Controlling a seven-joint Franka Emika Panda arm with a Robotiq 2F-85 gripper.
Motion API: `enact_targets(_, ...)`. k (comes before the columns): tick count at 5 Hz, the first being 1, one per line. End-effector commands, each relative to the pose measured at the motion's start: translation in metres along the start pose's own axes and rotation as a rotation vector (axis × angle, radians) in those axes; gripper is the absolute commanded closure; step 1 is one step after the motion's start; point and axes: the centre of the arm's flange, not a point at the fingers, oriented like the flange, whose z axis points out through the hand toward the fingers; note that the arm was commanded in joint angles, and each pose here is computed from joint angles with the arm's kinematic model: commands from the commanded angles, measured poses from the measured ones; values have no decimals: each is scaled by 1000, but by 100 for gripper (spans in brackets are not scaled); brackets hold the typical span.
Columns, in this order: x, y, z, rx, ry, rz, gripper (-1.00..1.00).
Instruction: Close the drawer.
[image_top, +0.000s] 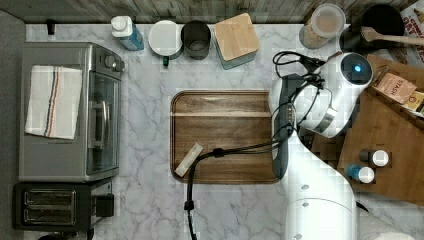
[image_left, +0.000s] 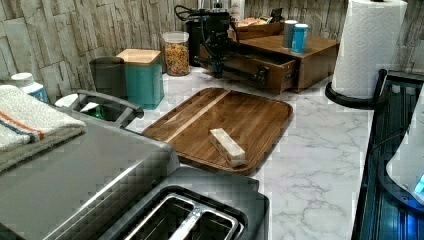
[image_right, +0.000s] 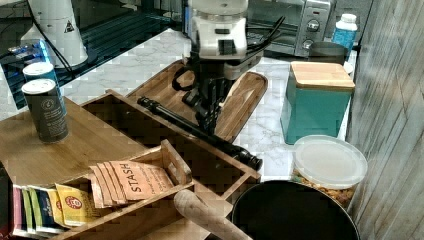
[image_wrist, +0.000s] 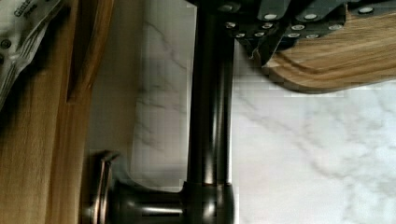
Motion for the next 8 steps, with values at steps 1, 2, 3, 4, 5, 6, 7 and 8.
enact_targets(1, 5, 206, -125, -242, 183, 189, 100)
enact_targets(2, -2, 227, -111, -267, 214, 266, 100)
enact_targets(3, -9, 223, -133, -347, 201, 319, 100)
enact_targets(4, -19, 200, -138, -364, 200, 359, 100)
enact_targets(5, -19, 200, -138, -364, 200, 360, 100)
enact_targets(6, -19, 200, -138, -364, 200, 359, 100)
enact_targets(7, -19, 201, -138, -365, 200, 359, 100)
enact_targets(8, -19, 201, -138, -365, 200, 360, 100)
